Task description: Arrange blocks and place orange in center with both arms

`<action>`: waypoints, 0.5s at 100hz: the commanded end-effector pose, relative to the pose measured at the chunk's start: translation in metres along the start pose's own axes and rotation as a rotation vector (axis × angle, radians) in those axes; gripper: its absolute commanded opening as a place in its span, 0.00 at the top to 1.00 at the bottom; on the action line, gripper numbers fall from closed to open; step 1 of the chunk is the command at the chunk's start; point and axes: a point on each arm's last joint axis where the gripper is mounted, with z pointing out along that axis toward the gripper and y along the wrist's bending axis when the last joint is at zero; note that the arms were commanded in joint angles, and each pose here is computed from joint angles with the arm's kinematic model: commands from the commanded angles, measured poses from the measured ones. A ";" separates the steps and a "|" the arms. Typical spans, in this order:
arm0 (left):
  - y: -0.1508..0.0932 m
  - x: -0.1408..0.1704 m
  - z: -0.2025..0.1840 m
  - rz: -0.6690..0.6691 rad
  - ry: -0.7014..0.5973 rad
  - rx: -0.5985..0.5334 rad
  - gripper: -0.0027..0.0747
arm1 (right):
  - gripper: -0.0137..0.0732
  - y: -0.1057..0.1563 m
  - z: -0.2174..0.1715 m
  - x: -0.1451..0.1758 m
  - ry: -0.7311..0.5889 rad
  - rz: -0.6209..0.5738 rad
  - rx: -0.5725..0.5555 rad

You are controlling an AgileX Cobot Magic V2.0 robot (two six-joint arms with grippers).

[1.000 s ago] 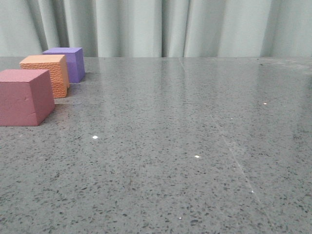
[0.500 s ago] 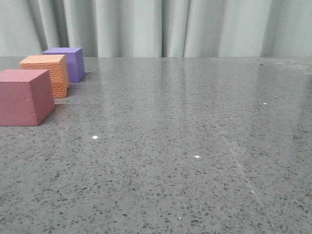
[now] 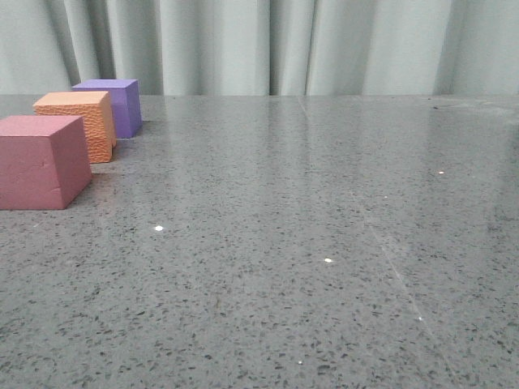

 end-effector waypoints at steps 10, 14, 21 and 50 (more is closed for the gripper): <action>-0.002 0.010 0.003 -0.010 -0.165 -0.025 0.99 | 0.98 0.000 -0.003 -0.013 -0.122 -0.005 0.002; -0.002 0.018 0.004 -0.010 -0.164 -0.034 0.99 | 0.98 0.000 -0.003 -0.013 -0.122 -0.005 0.002; -0.003 0.029 0.004 -0.008 -0.168 -0.038 0.99 | 0.98 0.000 -0.003 -0.013 -0.122 -0.005 0.002; -0.005 0.066 0.006 -0.005 -0.169 -0.037 0.99 | 0.98 0.000 -0.003 -0.013 -0.122 -0.005 0.002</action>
